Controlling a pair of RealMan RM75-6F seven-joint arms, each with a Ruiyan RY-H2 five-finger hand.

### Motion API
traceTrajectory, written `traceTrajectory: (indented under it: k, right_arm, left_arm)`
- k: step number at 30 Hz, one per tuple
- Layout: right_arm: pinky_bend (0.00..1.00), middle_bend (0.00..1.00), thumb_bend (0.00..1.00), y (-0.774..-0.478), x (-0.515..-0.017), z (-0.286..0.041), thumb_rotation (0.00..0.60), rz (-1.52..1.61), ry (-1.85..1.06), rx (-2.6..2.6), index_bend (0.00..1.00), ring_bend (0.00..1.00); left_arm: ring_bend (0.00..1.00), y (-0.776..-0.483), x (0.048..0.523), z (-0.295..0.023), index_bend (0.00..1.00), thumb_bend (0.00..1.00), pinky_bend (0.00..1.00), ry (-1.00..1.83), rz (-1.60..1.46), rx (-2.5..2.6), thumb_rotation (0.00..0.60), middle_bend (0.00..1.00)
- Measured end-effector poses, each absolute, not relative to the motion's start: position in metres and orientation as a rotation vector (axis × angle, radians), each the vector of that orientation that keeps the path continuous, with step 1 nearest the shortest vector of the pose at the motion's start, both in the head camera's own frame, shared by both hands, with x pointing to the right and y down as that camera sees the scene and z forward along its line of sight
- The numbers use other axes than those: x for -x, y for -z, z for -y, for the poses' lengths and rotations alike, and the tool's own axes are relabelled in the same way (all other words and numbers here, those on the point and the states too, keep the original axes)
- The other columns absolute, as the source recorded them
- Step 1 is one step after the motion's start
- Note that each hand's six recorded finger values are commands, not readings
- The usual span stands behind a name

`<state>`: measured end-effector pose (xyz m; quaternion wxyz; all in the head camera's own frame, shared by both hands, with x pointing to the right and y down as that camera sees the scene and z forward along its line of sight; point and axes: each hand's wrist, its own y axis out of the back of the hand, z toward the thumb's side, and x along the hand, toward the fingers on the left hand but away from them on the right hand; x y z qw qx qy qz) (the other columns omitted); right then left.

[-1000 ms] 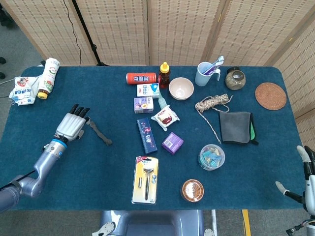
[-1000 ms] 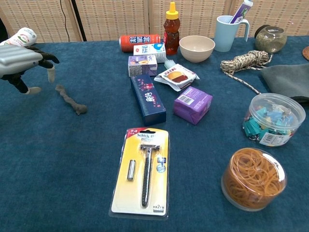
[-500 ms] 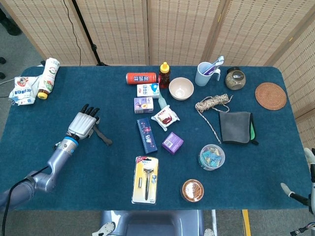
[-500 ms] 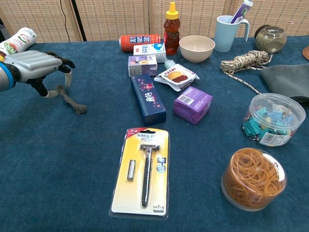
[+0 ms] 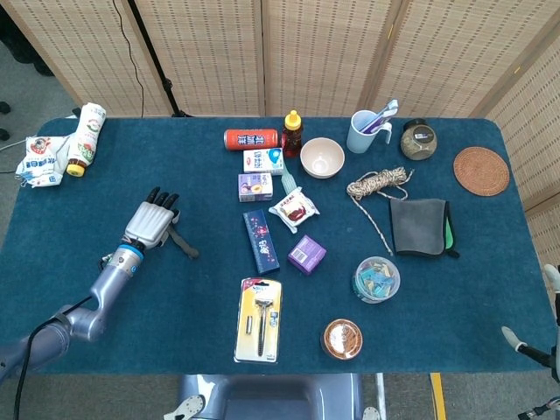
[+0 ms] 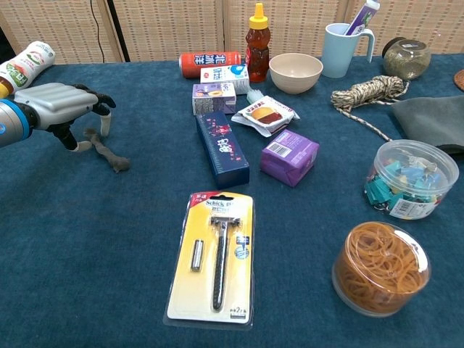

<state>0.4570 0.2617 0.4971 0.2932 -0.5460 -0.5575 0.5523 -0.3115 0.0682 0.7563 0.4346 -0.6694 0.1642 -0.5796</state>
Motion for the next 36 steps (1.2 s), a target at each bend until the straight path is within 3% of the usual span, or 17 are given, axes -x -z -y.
traceTrajectory:
  k: [20, 36]
  right_arm:
    - [0.00, 0.03, 0.15, -0.4957, -0.4598, -0.2635, 0.600, 1.491, -1.483, 1.444, 0.07, 0.00]
    - [0.00, 0.03, 0.15, -0.4953, -0.4597, -0.2637, 0.600, 1.497, -1.475, 1.451, 0.07, 0.00]
  left_arm:
    - [0.13, -0.7612, 0.3116, -0.0685, 0.50, 0.37, 0.03, 1.458, -0.415, 1.660, 0.600, 0.13]
    - [0.17, -0.7534, 0.3105, -0.0653, 0.59, 0.57, 0.03, 1.447, -0.450, 1.689, 0.600, 0.16]
